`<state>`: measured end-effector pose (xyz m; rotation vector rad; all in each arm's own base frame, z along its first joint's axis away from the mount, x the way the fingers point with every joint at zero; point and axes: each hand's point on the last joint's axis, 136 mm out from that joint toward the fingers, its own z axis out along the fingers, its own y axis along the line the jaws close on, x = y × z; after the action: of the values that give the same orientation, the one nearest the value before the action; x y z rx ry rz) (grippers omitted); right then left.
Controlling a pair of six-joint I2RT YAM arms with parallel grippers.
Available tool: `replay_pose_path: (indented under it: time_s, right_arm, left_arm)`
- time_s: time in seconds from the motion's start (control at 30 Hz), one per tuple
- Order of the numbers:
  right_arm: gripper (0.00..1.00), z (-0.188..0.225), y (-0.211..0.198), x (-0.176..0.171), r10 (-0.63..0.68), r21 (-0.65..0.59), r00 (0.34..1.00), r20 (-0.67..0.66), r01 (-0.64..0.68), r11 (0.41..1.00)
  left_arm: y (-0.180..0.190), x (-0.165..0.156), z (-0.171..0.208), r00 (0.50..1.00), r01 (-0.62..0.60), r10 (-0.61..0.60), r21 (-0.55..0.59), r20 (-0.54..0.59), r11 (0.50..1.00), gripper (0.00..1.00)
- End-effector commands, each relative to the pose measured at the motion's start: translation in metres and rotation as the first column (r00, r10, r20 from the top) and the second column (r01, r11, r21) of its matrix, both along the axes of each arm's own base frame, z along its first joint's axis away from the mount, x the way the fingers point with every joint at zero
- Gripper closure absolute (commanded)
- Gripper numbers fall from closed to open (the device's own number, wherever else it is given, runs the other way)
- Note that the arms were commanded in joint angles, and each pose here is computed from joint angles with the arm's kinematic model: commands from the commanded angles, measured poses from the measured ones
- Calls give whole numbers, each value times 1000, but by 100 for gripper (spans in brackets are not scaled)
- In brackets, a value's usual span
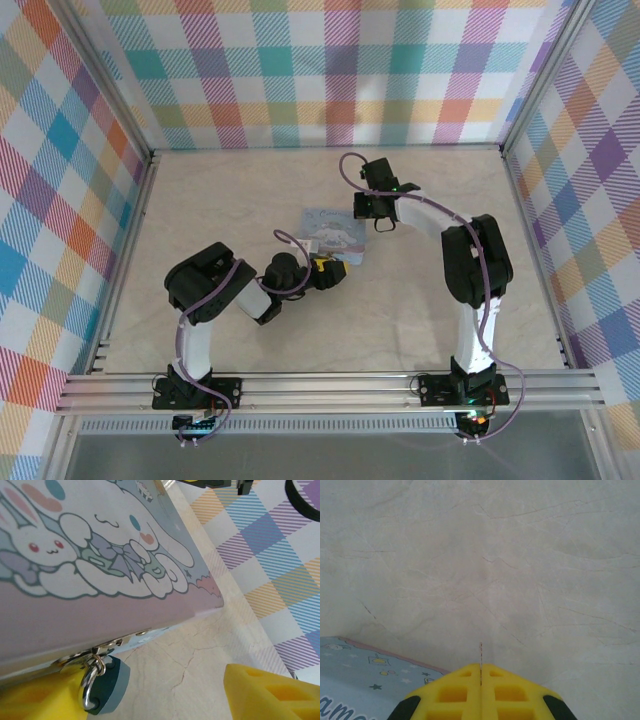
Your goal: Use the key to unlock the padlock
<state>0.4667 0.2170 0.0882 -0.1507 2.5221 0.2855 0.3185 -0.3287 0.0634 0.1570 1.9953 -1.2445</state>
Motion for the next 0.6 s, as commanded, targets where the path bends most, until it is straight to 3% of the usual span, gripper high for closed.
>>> replay_pose_path:
  time_s: [0.0,0.23,0.57]
  right_arm:
    - [100,22,-11,-8,-19,-22,1000,3,19,1000]
    - [100,38,-45,-8,-99,-40,995,30,100,994]
    - [100,5,-46,-51,-92,-28,994,-50,91,995]
  left_arm:
    - [-4,4,8,999,14,-13,-31,29,999,30]
    - [-1,3,6,1000,13,-13,-17,20,1000,29]
    - [-6,-1,-1,999,45,-45,-13,-7,999,28]
